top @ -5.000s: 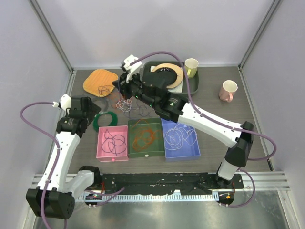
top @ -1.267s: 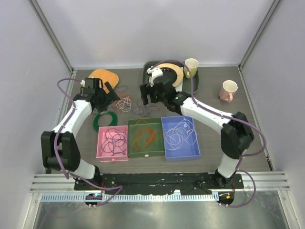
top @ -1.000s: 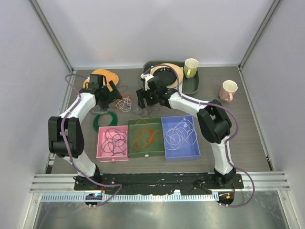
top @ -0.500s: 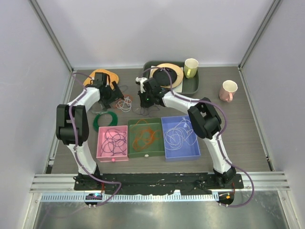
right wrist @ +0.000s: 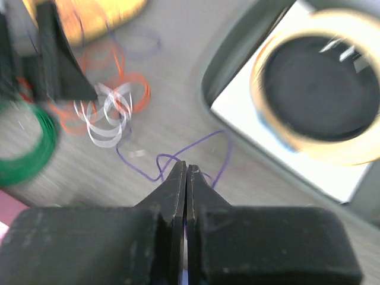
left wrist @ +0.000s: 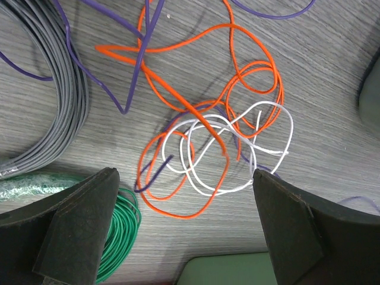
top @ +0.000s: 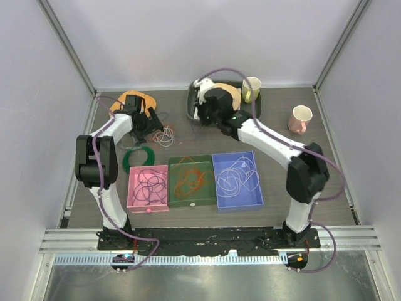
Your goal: Untangle the cables
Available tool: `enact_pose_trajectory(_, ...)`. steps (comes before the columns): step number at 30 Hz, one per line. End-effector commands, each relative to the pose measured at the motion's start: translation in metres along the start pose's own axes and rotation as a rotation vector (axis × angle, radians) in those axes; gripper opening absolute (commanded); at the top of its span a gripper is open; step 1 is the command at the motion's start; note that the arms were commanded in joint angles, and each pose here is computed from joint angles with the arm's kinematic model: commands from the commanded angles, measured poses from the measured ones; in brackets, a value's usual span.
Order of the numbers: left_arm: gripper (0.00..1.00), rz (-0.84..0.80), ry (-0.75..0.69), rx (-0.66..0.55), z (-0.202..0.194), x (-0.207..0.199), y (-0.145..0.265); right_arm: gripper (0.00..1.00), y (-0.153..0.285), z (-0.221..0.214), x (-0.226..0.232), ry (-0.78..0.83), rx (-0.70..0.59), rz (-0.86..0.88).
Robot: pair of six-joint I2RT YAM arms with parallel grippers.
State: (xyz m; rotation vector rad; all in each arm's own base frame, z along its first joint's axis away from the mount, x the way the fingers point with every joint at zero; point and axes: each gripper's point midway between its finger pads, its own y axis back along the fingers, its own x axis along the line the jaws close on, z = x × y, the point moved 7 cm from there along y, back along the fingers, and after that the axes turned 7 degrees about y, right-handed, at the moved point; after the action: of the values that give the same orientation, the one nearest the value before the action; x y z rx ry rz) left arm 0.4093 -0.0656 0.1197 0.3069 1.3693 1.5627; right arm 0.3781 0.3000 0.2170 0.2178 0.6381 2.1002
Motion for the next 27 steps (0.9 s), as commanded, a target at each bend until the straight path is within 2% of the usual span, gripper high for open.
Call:
enact_pose_trajectory(1,1.0,-0.045,-0.015,-0.042,0.01,-0.01,0.018,0.01,0.087,0.095,-0.029,-0.014,-0.376,-0.179)
enact_pose_trajectory(5,1.0,-0.065,-0.015,-0.06,0.012,-0.013,0.03,0.01,0.139,0.129,-0.029,-0.027,-0.536,-0.118)
enact_pose_trajectory(10,1.0,-0.088,-0.014,-0.104,0.013,-0.015,0.05,0.01,0.201,0.173,-0.012,-0.008,-0.728,0.092)
enact_pose_trajectory(16,1.0,-0.172,-0.031,-0.147,0.007,-0.02,0.086,0.01,0.25,0.214,-0.013,-0.011,-0.898,0.129)
enact_pose_trajectory(19,1.0,-0.371,-0.184,-0.217,-0.002,-0.041,0.118,0.01,0.251,0.219,-0.02,-0.033,-0.898,0.068)
enact_pose_trajectory(20,1.0,-0.461,-0.315,-0.246,-0.014,-0.054,0.139,0.01,0.254,0.222,-0.025,-0.058,-0.903,0.025)
enact_pose_trajectory(22,1.0,-0.572,-0.487,-0.279,-0.034,-0.067,0.153,0.01,0.251,0.224,-0.029,-0.067,-0.902,-0.009)
enact_pose_trajectory(23,1.0,-0.636,-0.622,-0.285,-0.053,-0.081,0.159,0.01,0.25,0.226,-0.032,-0.086,-0.903,-0.039)
enact_pose_trajectory(25,1.0,-0.69,-0.767,-0.309,-0.086,-0.099,0.172,0.01,0.246,0.225,-0.034,-0.096,-0.872,-0.055)
enact_pose_trajectory(27,1.0,-0.692,-0.892,-0.338,-0.102,-0.108,0.169,0.01,0.244,0.23,-0.038,-0.138,-0.866,-0.087)
